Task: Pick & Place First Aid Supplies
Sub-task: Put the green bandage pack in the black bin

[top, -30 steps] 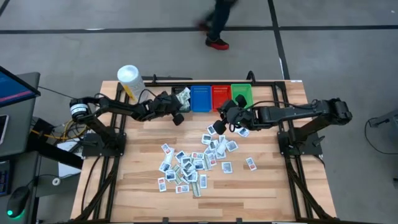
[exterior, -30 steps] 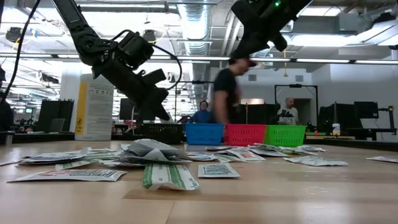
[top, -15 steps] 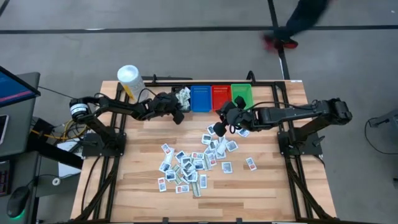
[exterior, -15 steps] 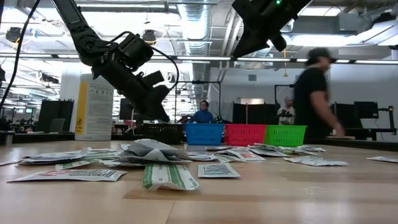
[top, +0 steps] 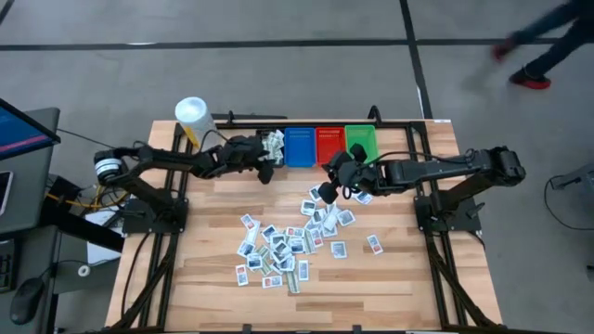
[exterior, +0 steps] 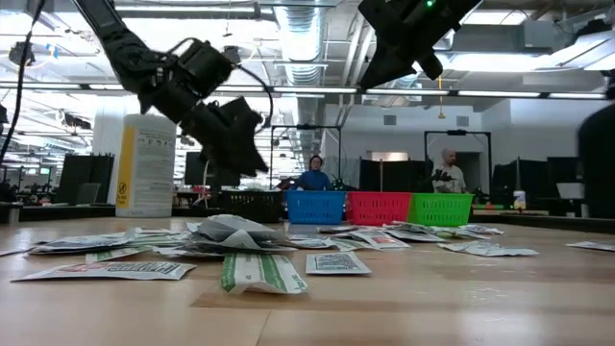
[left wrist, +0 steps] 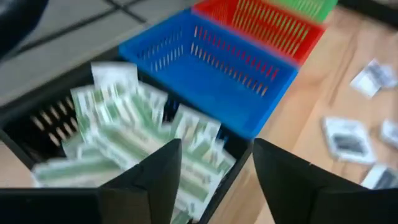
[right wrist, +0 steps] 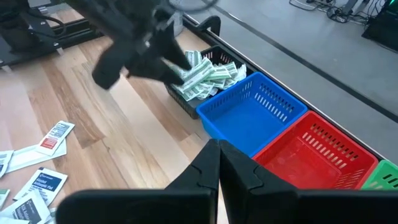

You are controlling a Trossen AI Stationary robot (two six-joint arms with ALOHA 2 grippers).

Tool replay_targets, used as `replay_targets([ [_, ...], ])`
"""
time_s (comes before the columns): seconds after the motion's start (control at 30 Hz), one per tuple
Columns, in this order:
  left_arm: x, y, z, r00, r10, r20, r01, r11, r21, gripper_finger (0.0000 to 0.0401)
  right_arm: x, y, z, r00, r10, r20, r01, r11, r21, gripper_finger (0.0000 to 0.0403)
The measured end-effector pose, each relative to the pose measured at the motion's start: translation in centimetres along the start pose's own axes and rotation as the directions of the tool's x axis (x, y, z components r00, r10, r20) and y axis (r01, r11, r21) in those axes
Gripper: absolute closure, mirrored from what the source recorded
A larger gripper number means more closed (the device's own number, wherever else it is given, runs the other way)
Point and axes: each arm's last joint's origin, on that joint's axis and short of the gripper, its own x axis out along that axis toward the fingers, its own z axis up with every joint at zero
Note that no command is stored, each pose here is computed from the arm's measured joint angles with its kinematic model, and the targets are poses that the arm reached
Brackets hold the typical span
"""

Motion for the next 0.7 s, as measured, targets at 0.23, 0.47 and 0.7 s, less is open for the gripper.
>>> replay_targets([
  [0.23, -3.6, -0.2, 3.2, 0.982, -0.028, 0.185, 0.023, 0.999, 0.030, 0.0185, -0.4, 0.6, -0.2, 1.000, 0.022, 0.005, -0.022, 1.000, -0.007, 0.0403],
  [0.47, -5.6, 0.0, 4.9, 0.950, 0.021, 0.311, -0.086, 0.977, 0.196, 0.0194, -0.5, 0.7, -0.2, 1.000, 0.028, 0.008, -0.028, 1.000, -0.008, 0.0403],
  [0.7, -3.5, 1.4, 4.2, 0.902, 0.303, 0.307, -0.410, 0.821, 0.396, 0.0202, -0.3, 0.5, -0.1, 1.000, 0.019, 0.011, -0.019, 1.000, -0.008, 0.0403],
])
